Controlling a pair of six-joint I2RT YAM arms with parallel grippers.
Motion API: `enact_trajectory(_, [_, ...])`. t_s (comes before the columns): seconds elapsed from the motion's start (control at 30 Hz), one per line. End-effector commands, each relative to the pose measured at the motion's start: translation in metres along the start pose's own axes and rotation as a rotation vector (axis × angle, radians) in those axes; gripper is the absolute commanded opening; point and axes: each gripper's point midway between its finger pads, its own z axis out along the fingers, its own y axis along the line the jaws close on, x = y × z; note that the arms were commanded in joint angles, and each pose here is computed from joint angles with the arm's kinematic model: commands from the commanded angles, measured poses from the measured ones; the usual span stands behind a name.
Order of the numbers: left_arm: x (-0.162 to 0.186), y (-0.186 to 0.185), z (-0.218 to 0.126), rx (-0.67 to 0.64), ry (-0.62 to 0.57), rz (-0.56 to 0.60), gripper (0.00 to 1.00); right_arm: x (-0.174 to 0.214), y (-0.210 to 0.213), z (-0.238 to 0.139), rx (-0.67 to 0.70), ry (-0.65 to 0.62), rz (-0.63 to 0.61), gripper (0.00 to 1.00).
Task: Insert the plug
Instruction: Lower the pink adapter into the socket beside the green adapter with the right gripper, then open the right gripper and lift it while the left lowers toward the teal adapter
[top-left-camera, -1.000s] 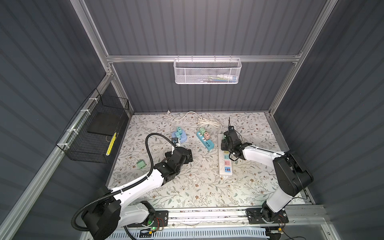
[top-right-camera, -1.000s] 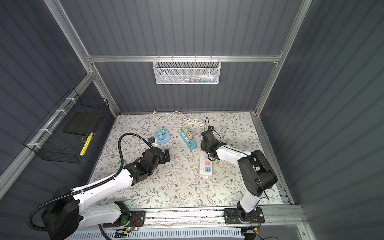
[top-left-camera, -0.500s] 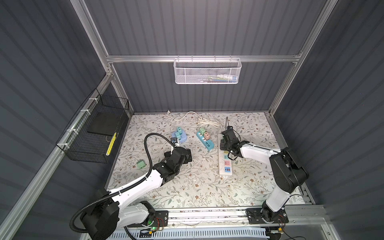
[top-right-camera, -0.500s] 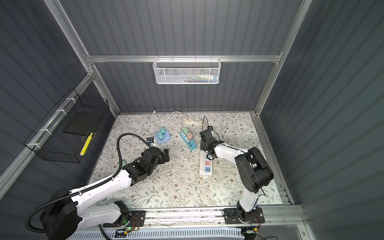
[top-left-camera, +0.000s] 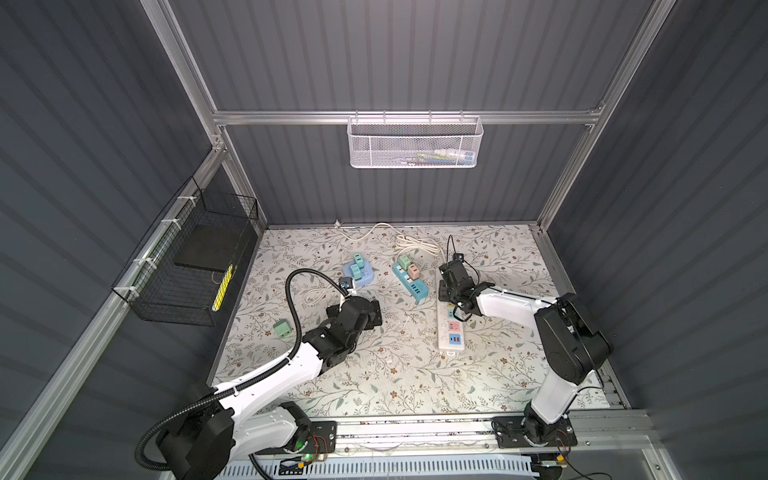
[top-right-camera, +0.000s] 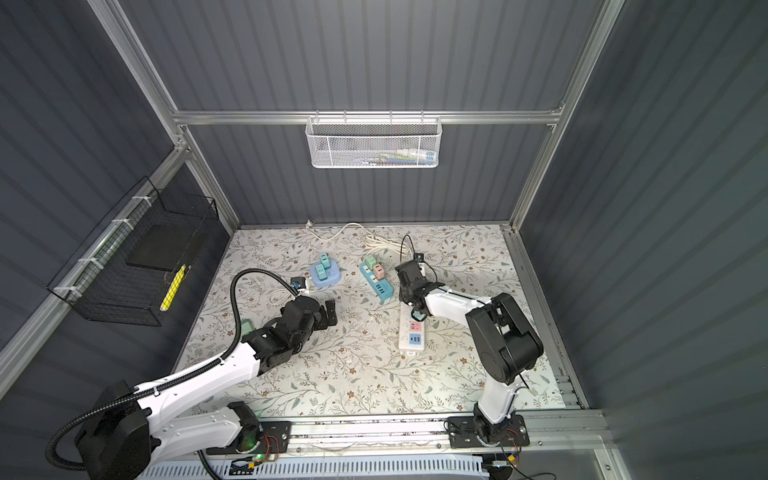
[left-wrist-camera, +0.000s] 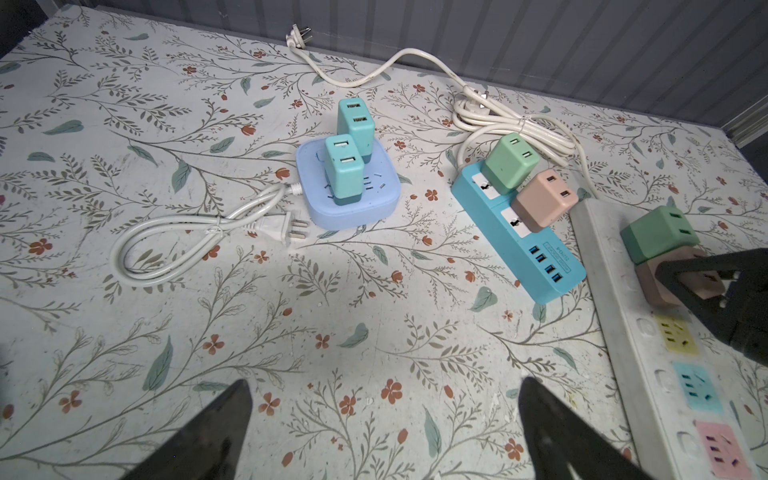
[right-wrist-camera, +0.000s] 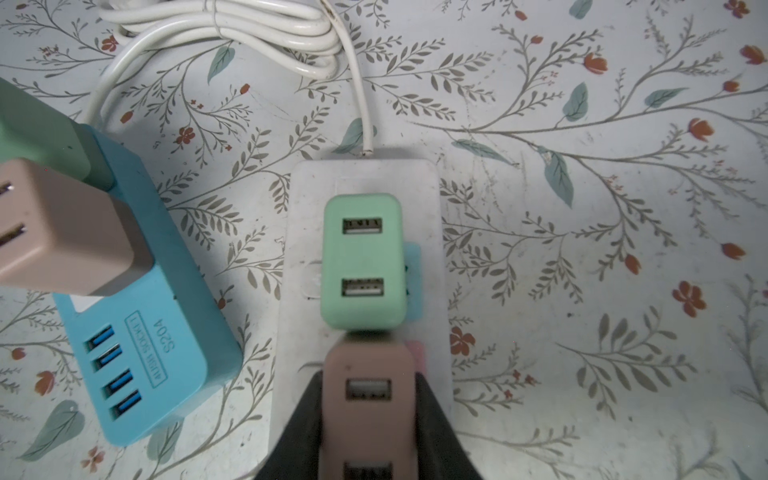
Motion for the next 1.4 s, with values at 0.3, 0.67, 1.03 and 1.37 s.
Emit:
enact_trajectory(0.3, [-0.007,0.003,-0.004,-0.003,-0.009,-0.018,1.0,0.009,-0.007,-0.013,0.021,0.105,-0.027,0.53])
enact_trajectory(0.67, [-0.016,0.005,-0.009,-0.014,-0.02,-0.006,1.0,-0.047,-0.001,-0.049,-0.103,0.03,0.023,0.7])
enact_trajectory(1.03, [-0.023,-0.002,-0.006,-0.016,-0.012,0.007,1.0,-0.056,-0.022,-0.029,-0.066,0.05,0.041,0.71])
enact_trajectory(1.37, [-0.026,0.001,-0.002,-0.05,-0.001,-0.005,1.0,0.002,-0.041,0.001,-0.009,0.157,0.086,0.7])
